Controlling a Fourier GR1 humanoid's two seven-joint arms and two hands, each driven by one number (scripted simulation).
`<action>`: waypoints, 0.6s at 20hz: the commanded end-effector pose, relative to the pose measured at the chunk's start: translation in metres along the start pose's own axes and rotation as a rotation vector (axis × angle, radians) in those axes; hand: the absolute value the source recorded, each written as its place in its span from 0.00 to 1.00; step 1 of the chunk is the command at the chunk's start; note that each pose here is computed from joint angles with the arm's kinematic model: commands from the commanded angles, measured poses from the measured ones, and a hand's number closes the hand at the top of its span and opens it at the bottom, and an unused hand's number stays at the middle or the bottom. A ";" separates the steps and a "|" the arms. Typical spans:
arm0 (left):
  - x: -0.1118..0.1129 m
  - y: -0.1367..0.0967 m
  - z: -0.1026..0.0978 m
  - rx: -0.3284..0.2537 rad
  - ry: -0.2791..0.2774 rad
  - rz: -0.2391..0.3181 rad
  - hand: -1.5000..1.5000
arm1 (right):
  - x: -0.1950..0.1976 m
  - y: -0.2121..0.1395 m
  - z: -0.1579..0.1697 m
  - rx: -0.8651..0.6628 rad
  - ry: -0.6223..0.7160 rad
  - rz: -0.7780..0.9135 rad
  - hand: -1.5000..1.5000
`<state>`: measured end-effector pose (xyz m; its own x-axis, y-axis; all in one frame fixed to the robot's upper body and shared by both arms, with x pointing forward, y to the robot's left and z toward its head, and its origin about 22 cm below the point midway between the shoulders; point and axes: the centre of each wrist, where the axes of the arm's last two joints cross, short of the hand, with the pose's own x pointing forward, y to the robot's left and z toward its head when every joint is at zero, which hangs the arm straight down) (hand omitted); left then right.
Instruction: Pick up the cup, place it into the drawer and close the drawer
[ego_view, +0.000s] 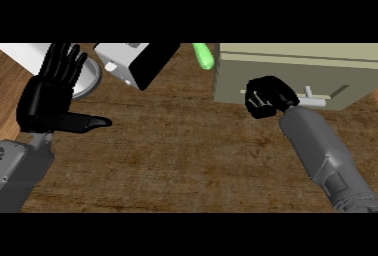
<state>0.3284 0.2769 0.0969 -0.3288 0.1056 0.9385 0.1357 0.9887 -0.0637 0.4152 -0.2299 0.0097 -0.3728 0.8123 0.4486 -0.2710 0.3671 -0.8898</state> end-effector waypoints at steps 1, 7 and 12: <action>-0.003 0.007 0.004 -0.022 -0.013 0.018 0.00 | -0.020 -0.035 0.004 -0.045 0.103 0.013 1.00; -0.007 -0.006 0.004 -0.050 0.030 0.034 0.00 | -0.025 -0.052 0.005 -0.084 0.107 -0.066 1.00; -0.002 -0.010 0.001 -0.072 0.005 0.052 0.00 | -0.036 -0.062 0.014 -0.124 0.095 -0.078 1.00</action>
<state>0.3276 0.2685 0.0938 -0.3162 0.1468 0.9373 0.2029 0.9756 -0.0844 0.4164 -0.2504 0.0085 -0.3974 0.7344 0.5503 -0.3303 0.4450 -0.8324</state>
